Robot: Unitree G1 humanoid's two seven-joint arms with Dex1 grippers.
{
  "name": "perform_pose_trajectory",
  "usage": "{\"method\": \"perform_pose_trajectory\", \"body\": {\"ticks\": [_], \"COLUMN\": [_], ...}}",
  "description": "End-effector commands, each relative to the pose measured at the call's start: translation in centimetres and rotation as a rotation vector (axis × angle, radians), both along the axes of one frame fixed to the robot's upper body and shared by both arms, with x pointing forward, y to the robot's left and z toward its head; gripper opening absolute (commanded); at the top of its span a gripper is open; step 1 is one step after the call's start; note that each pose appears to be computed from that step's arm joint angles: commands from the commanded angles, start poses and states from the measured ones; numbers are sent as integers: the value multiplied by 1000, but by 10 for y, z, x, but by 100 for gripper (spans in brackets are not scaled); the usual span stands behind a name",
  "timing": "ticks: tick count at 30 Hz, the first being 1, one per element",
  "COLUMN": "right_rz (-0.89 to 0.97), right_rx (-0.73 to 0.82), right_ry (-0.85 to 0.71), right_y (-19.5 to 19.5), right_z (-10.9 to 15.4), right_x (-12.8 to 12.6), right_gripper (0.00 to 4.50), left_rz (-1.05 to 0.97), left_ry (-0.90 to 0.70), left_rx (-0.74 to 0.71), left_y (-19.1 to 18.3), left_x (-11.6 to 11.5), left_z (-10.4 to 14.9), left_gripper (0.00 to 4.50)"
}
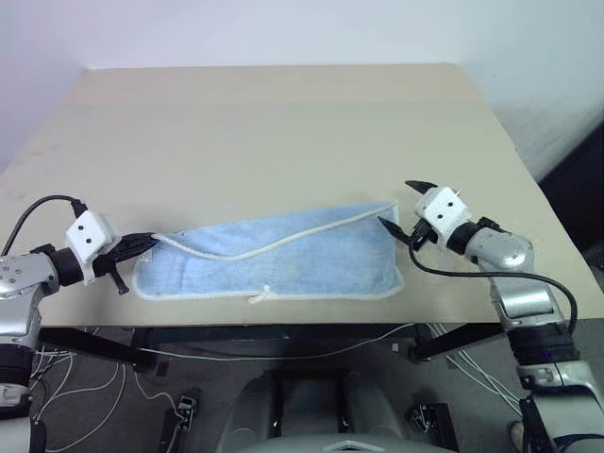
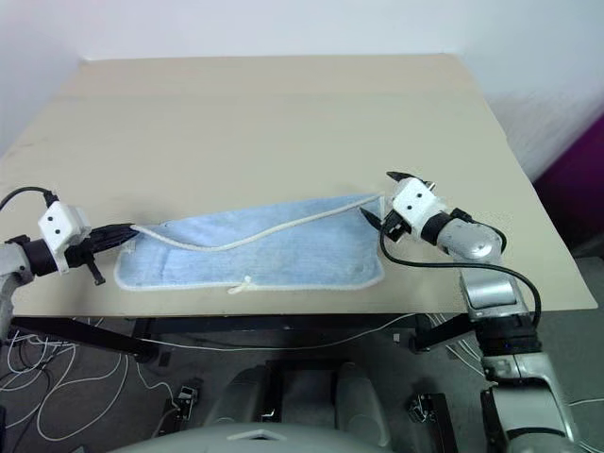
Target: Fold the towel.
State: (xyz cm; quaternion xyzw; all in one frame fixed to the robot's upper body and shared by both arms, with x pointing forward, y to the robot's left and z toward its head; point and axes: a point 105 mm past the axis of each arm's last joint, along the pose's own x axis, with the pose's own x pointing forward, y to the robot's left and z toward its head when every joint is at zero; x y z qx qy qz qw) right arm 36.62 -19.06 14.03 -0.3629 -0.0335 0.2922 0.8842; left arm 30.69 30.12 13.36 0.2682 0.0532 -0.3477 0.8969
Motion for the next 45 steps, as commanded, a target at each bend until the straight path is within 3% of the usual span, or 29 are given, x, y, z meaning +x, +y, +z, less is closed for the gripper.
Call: {"method": "perform_pose_trajectory", "body": {"ticks": [1, 10, 11, 14, 25, 32, 45], "right_rz": [4, 44, 56, 76, 126, 101, -67], "right_rx": [-153, -343, -360, -372, -384, -386, -344], "right_ry": [-110, -173, -175, -182, -186, -238, -459], "right_y": [-6, -6, -6, -3, 6, 1, -34], "right_z": [13, 4, 2, 2, 0, 14, 135], "right_x": [14, 35, 35, 36, 31, 30, 52], "right_gripper": [450, 450, 432, 362, 2, 2, 2], "left_rz": [11, 28, 30, 39, 62, 101, 352], "left_ry": [-57, -72, -73, -75, -78, -105, -383], "left_rx": [-22, -34, -36, -39, -49, -95, -394], "left_y": [-2, -6, -6, -6, -6, -4, 19], "left_x": [1, -2, -3, -3, -7, -1, 65], "left_z": [16, 16, 17, 17, 17, 23, 116], "left_gripper": [2, 2, 0, 0, 0, 0, 0]}}
